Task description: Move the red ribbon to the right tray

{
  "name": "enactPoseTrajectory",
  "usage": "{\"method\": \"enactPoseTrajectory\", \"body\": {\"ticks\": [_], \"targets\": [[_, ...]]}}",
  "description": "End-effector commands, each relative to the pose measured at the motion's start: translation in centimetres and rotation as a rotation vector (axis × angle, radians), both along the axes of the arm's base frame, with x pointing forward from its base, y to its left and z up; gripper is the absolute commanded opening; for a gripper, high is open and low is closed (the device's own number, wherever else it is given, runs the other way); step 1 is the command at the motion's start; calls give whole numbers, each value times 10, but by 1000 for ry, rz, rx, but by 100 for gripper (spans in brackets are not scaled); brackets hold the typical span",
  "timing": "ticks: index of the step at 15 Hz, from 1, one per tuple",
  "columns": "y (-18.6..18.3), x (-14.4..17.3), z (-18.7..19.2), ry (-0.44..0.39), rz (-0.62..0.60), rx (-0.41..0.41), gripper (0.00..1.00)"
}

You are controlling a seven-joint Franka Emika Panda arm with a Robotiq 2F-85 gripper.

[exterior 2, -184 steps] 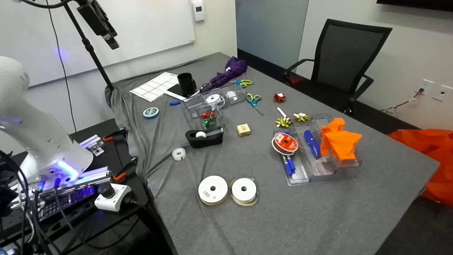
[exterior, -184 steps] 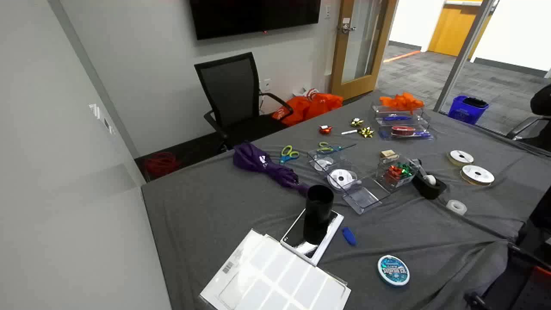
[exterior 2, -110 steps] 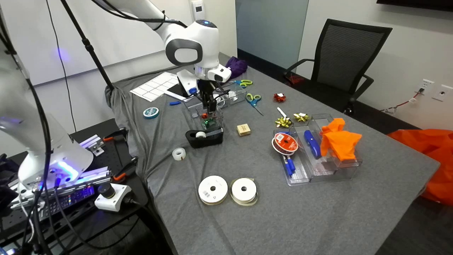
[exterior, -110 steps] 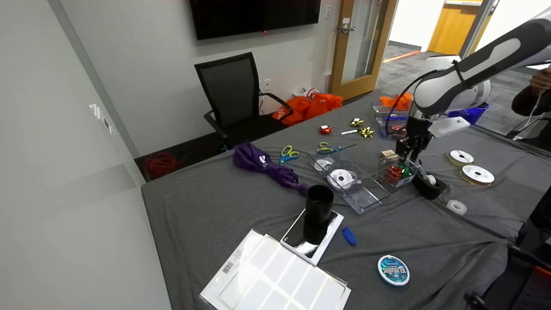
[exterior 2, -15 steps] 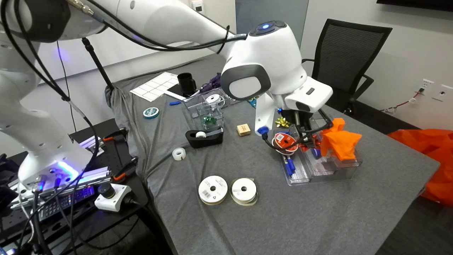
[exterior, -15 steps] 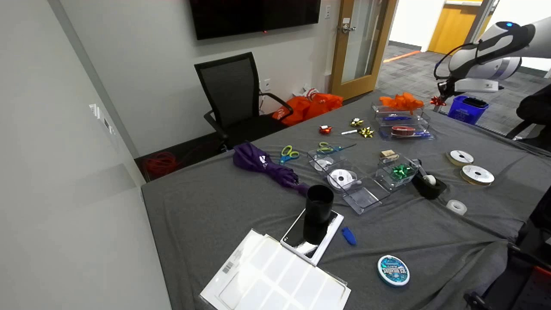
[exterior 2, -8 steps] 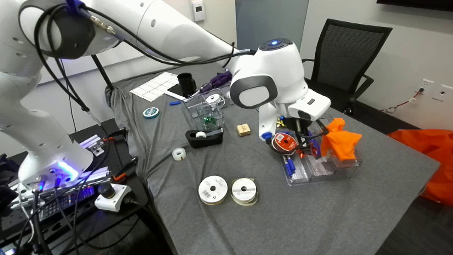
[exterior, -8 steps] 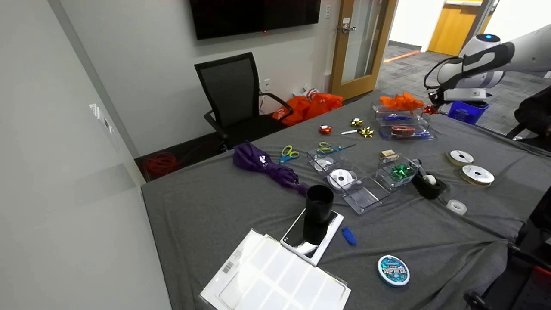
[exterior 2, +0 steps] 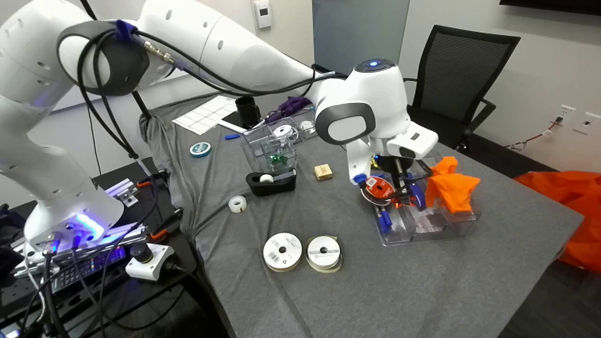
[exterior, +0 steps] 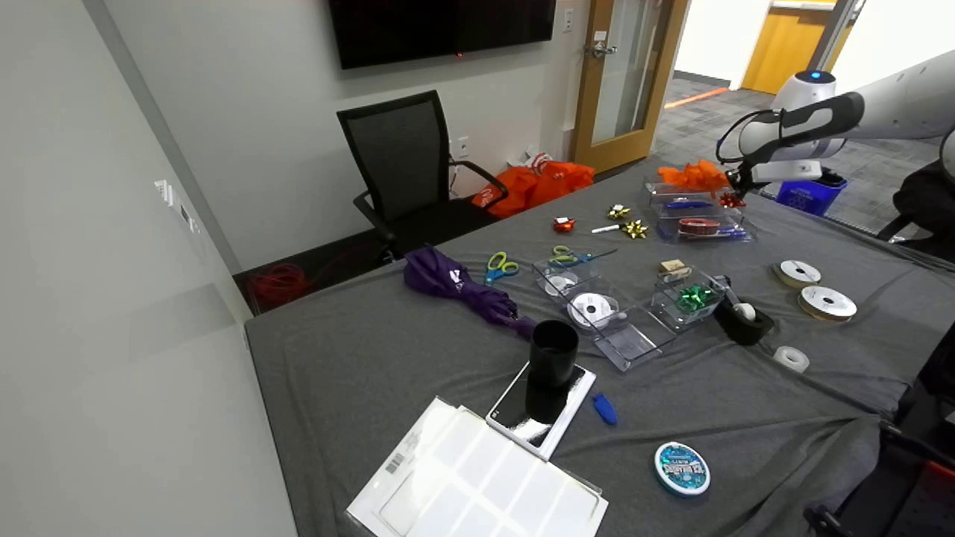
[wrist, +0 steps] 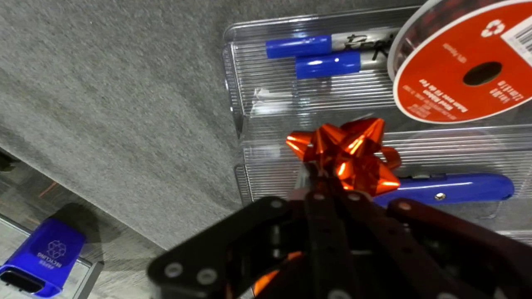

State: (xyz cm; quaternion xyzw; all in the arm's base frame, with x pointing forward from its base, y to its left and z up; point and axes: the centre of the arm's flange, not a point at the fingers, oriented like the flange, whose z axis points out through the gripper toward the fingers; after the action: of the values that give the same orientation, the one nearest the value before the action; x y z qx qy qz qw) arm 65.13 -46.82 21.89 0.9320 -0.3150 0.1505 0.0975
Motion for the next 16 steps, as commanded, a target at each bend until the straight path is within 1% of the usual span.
{"method": "enactPoseTrajectory", "body": {"ticks": [1, 2, 3, 4, 7, 9, 11, 12, 13, 16], "targets": [[-8, 13, 0, 41, 31, -18, 27], [-5, 2, -5, 48, 40, -15, 32], [-4, 1, -3, 48, 49, -10, 39], [-2, -1, 0, 45, 65, 2, 48], [7, -2, 7, 38, 102, 24, 68], [17, -3, 16, 19, 127, 46, 82], [31, -5, 31, 7, 149, 86, 95], [41, -8, 40, 3, 163, 123, 100], [47, -9, 45, 3, 173, 147, 100], [68, -26, 54, 22, 212, 213, 100]]}}
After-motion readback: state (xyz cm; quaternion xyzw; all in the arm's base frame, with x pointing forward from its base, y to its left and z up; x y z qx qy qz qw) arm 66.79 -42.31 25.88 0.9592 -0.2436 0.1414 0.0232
